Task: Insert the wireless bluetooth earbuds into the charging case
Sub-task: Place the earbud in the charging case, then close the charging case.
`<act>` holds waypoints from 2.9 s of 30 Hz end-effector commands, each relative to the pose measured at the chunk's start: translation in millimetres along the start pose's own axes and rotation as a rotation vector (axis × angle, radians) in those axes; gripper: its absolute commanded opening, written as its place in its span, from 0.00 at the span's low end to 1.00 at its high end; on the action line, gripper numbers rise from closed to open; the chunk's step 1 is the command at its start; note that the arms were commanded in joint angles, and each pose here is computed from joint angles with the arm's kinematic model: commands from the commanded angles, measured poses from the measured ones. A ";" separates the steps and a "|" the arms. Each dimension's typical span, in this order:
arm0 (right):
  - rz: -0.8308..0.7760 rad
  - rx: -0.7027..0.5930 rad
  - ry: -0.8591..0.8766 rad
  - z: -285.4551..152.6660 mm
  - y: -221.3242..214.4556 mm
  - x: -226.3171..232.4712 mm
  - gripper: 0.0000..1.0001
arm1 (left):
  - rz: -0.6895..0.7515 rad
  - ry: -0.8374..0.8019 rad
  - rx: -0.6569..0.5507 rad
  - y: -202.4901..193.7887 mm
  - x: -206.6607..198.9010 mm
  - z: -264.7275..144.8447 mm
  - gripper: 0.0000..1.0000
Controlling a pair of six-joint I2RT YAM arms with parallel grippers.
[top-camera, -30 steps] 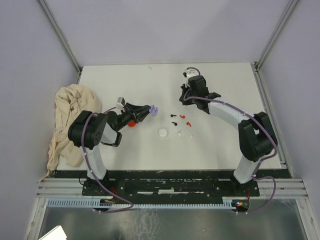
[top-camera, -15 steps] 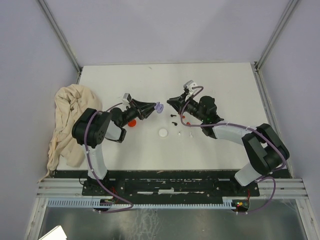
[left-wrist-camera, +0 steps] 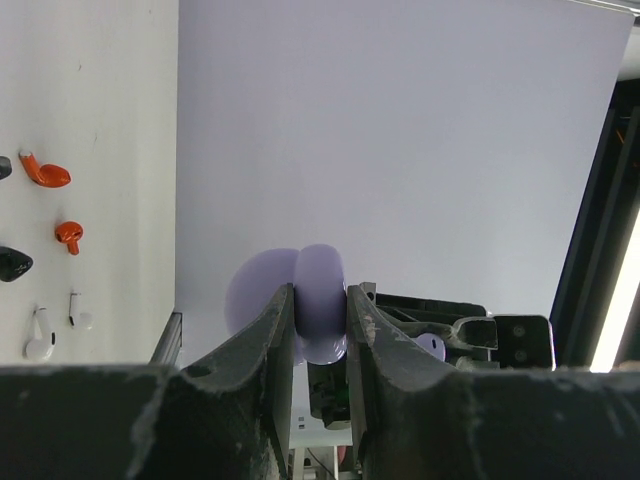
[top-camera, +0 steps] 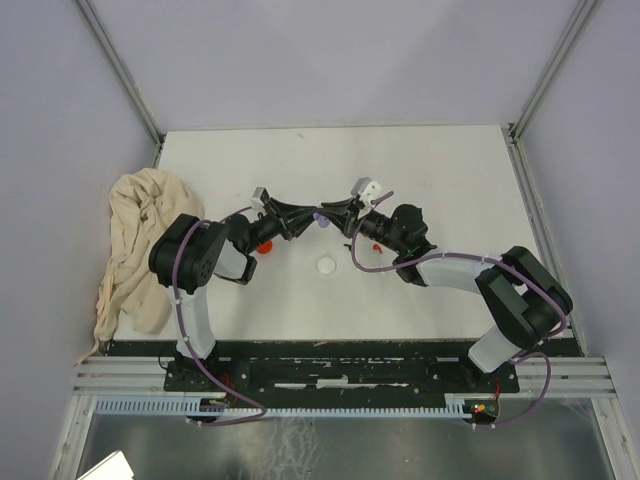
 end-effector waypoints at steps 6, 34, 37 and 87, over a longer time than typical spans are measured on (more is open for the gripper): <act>-0.115 0.031 0.016 4.4 -3.5 1.7 0.02 | 0.095 -0.179 0.064 -8.2 -32.9 -0.8 0.03; -0.143 0.104 -0.011 2.9 -17.8 -3.5 0.02 | 0.132 -0.197 0.088 -13.9 -41.7 -3.4 0.03; -0.130 0.110 -0.023 2.2 -18.1 -4.0 0.04 | 0.132 -0.204 0.087 -12.5 -43.4 -1.9 0.03; 0.001 0.361 -0.578 1.0 -50.0 -9.3 0.99 | -0.145 -0.229 -0.361 -11.9 -44.1 9.1 0.03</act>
Point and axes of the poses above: each gripper's point midway between its finger pads, its own z axis out along the fingers, its own x axis along the line the jaws close on, y = z × x, the point moved 9 cm from there along -z, back along the fingers, and after that the axes turned 5 degrees about z, right-handed, at the moved point
